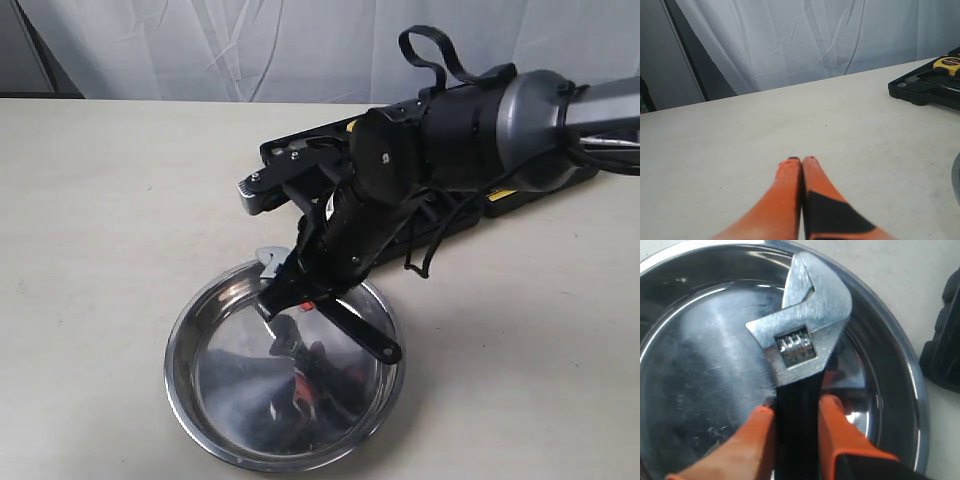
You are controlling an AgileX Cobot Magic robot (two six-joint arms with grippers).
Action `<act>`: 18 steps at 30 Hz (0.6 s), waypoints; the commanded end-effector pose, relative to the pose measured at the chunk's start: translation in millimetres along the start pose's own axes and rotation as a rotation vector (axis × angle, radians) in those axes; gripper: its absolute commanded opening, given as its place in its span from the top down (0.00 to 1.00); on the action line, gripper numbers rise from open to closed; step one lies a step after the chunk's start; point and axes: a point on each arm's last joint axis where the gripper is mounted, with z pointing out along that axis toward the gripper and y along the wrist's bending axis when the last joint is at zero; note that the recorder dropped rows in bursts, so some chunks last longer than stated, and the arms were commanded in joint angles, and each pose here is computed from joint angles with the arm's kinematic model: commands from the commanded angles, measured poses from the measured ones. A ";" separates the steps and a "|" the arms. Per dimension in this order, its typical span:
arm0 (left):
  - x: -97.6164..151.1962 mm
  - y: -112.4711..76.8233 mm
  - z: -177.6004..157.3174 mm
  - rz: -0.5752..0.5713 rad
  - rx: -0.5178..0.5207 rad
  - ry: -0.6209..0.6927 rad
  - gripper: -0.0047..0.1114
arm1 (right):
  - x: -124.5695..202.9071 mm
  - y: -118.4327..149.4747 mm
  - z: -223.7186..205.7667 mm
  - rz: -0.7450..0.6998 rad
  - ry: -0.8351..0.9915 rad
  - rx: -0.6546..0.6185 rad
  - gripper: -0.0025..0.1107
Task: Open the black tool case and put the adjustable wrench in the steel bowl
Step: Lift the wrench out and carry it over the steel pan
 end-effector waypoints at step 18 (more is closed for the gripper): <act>-1.8 0.3 -0.7 -0.005 -0.003 -0.018 0.96 | 6.3 43.7 29.2 -0.151 0.018 -0.068 0.99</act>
